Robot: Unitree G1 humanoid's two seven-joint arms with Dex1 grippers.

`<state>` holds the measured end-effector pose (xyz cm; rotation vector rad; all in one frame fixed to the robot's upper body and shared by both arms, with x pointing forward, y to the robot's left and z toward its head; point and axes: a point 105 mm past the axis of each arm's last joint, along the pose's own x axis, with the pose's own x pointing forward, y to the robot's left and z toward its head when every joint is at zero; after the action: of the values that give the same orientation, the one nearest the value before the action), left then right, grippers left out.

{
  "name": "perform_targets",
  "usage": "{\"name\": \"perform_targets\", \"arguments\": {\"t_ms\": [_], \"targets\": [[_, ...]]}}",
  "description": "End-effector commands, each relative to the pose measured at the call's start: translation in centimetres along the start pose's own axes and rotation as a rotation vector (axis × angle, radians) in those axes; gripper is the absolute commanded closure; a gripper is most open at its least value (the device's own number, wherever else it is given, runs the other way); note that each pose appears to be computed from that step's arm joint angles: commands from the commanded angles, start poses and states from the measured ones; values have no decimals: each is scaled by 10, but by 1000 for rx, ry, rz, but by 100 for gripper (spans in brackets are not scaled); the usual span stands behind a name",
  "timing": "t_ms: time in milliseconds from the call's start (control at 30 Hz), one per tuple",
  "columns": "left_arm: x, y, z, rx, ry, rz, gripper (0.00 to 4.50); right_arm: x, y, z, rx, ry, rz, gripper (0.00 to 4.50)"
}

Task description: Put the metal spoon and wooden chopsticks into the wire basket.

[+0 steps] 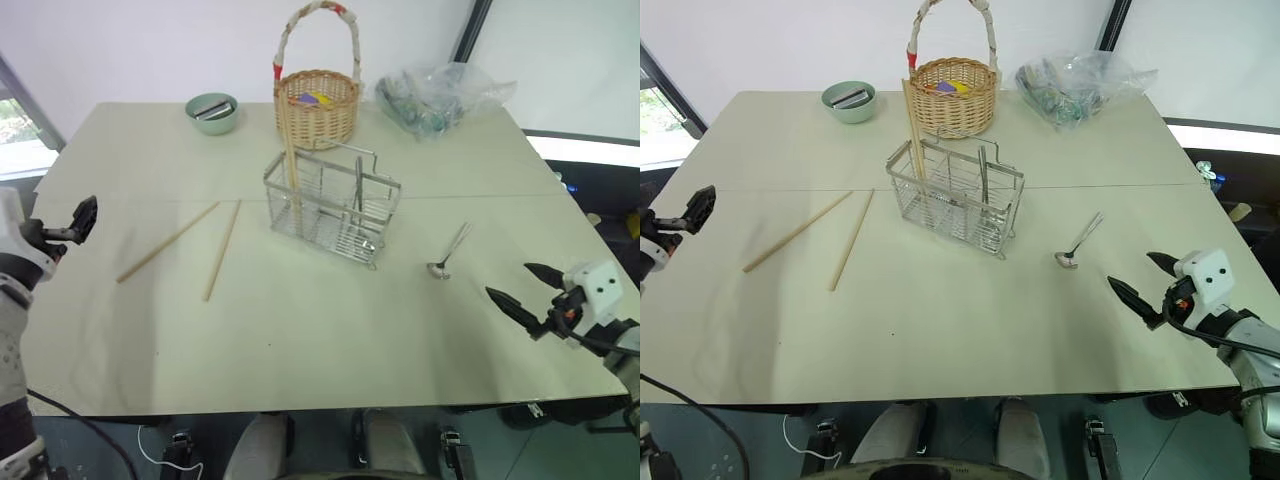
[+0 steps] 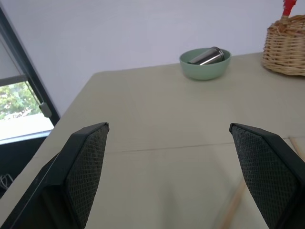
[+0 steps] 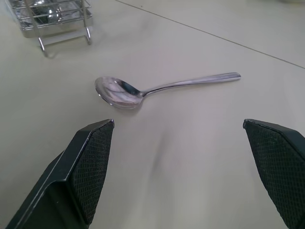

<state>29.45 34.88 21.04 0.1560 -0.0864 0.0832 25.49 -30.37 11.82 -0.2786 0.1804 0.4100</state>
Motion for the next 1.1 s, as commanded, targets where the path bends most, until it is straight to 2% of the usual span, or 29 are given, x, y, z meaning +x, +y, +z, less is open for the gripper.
{"name": "perform_targets", "arguments": {"t_ms": [33, 533, 667, 867, 1000, 1100], "targets": [[2, -3, 18, 42, -57, -24, 20, -3, -5, 18, -46, -59, -25, 0], [7, -18, 25, 40, -60, -111, 20, 6, -16, 29, -92, -86, -36, 0], [5, -33, 34, 35, -73, -195, 20, 12, -22, 36, -130, -84, -10, 0], [-16, -99, 48, 34, -29, -631, 20, 31, -27, 79, -320, -92, 162, 0], [-41, -145, 47, 67, 45, -965, 20, 55, -14, 111, -504, -94, 358, 0], [-56, -169, 43, 110, 96, -1171, 20, 74, 2, 123, -644, -69, 532, 0]]}}
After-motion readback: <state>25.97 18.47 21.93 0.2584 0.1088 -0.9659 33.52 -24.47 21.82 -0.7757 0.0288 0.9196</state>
